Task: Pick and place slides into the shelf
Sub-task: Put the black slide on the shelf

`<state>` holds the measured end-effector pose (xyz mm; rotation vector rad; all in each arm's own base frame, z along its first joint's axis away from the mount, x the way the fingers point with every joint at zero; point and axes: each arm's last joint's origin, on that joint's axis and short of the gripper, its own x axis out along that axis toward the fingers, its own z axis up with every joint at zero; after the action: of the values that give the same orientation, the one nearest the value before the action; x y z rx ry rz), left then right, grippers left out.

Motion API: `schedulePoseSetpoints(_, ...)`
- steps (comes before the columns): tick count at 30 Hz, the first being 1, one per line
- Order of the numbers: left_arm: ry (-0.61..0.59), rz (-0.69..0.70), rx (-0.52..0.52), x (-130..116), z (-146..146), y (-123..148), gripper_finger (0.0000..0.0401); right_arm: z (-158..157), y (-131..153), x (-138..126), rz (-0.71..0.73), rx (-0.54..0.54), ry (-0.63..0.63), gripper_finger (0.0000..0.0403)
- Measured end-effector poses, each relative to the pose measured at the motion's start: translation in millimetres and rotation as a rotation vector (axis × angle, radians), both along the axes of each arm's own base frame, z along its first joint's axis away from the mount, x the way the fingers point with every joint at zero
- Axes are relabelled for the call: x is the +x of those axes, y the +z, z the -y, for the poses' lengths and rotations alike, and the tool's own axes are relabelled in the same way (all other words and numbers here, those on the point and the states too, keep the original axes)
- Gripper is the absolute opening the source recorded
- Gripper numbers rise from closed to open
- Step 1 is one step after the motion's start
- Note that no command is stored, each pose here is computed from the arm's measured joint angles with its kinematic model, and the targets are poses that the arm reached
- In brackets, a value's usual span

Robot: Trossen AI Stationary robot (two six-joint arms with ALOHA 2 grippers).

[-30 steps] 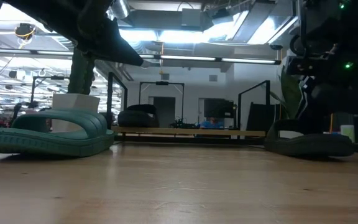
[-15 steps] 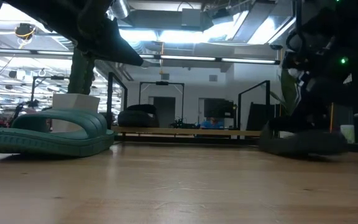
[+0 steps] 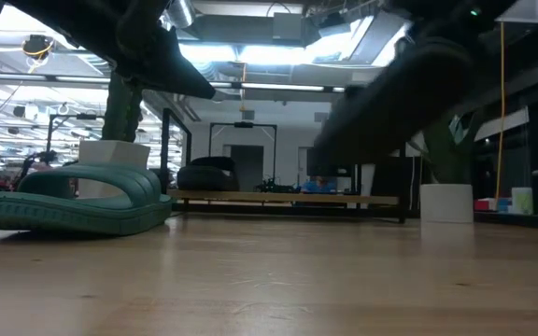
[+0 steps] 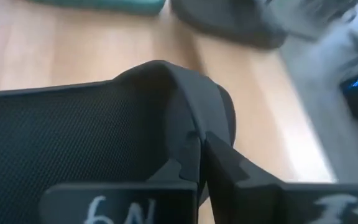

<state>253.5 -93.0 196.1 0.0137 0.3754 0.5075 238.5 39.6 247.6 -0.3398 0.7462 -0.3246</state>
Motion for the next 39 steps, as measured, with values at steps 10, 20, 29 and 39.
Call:
schedulePoseSetpoints(10, -0.005, 0.01, 0.013, 1, 0, 2, 0.0002, 32, 17, 14, 0.064, -0.114, -0.029, 0.0011)
schedulePoseSetpoints(20, 0.007, 0.009, 0.054, 3, -3, 4, 0.0001, 63, 9, 39, 0.105, -0.135, 0.011, 0.0011)
schedulePoseSetpoints(29, 0.013, 0.021, 0.044, 5, -6, 5, 0.0001, 109, -24, 65, 0.094, -0.133, -0.047, 0.0011)
schedulePoseSetpoints(39, 0.012, 0.075, -0.008, 7, -5, 8, 0.0001, 137, -55, 85, 0.113, -0.18, -0.087, 0.0011)
